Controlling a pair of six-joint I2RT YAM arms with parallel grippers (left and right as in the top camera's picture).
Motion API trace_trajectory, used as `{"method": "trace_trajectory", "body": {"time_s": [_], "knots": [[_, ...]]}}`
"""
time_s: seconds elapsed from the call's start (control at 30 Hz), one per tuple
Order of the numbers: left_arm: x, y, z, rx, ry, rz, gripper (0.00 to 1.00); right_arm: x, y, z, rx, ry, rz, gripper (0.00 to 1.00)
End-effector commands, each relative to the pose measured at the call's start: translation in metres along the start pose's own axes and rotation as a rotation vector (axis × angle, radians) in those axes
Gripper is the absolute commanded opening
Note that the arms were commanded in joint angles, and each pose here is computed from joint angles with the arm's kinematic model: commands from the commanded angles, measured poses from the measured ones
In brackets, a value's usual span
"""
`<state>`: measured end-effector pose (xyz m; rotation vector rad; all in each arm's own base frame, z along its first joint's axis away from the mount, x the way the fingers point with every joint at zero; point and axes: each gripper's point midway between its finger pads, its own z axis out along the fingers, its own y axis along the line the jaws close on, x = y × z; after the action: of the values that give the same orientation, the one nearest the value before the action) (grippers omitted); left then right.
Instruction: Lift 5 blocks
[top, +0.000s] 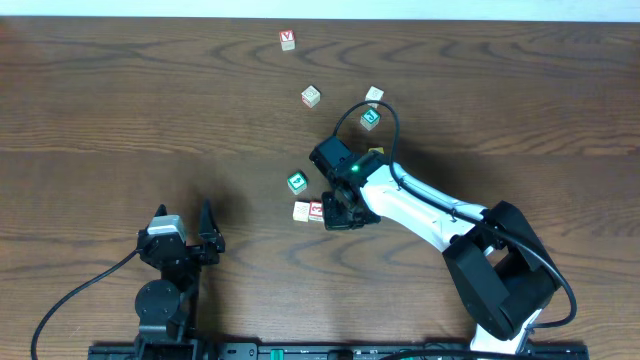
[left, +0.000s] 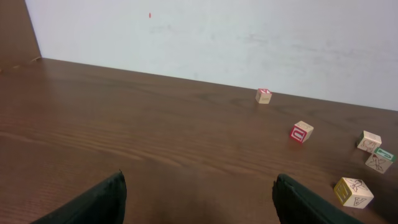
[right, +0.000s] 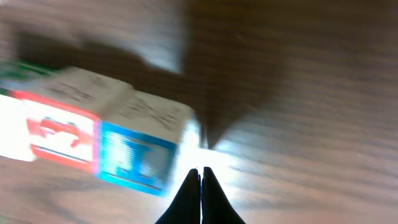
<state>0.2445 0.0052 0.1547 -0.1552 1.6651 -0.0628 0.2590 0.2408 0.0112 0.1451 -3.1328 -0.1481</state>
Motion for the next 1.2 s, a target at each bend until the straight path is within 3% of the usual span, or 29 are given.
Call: {"method": "trace_trajectory", "body": {"time_s": [0.0, 0.17, 0.23, 0.33, 0.43, 0.5, 0.6, 0.77, 1.17], "knots": [[0.016, 0.006, 0.001, -0.028, 0.047, 0.012, 0.76, -0.003, -0.019, -0.003, 0.129, -0.042, 0.016, 0.01], [0.016, 0.006, 0.001, -0.028, 0.047, 0.012, 0.76, -0.009, -0.054, -0.011, 0.309, -0.098, 0.032, 0.01], [0.016, 0.006, 0.001, -0.028, 0.047, 0.012, 0.76, -0.02, -0.058, -0.012, 0.325, -0.135, 0.002, 0.07], [0.016, 0.006, 0.001, -0.028, 0.047, 0.012, 0.76, -0.045, -0.057, -0.013, 0.284, -0.195, -0.07, 0.25], [0.016, 0.006, 0.001, -0.028, 0.047, 0.012, 0.76, -0.069, -0.062, -0.015, 0.24, -0.249, -0.066, 0.52], [0.016, 0.006, 0.001, -0.028, 0.047, 0.012, 0.76, -0.082, -0.074, -0.017, 0.224, -0.272, -0.018, 0.57], [0.016, 0.006, 0.001, -0.028, 0.047, 0.012, 0.76, -0.101, -0.088, -0.019, 0.149, -0.289, 0.032, 0.61], [0.016, 0.006, 0.001, -0.028, 0.047, 0.012, 0.76, -0.121, -0.08, -0.023, -0.085, -0.297, -0.057, 0.72], [0.016, 0.006, 0.001, -0.028, 0.047, 0.012, 0.76, -0.134, -0.055, -0.03, -0.156, -0.369, -0.213, 0.75]]}}
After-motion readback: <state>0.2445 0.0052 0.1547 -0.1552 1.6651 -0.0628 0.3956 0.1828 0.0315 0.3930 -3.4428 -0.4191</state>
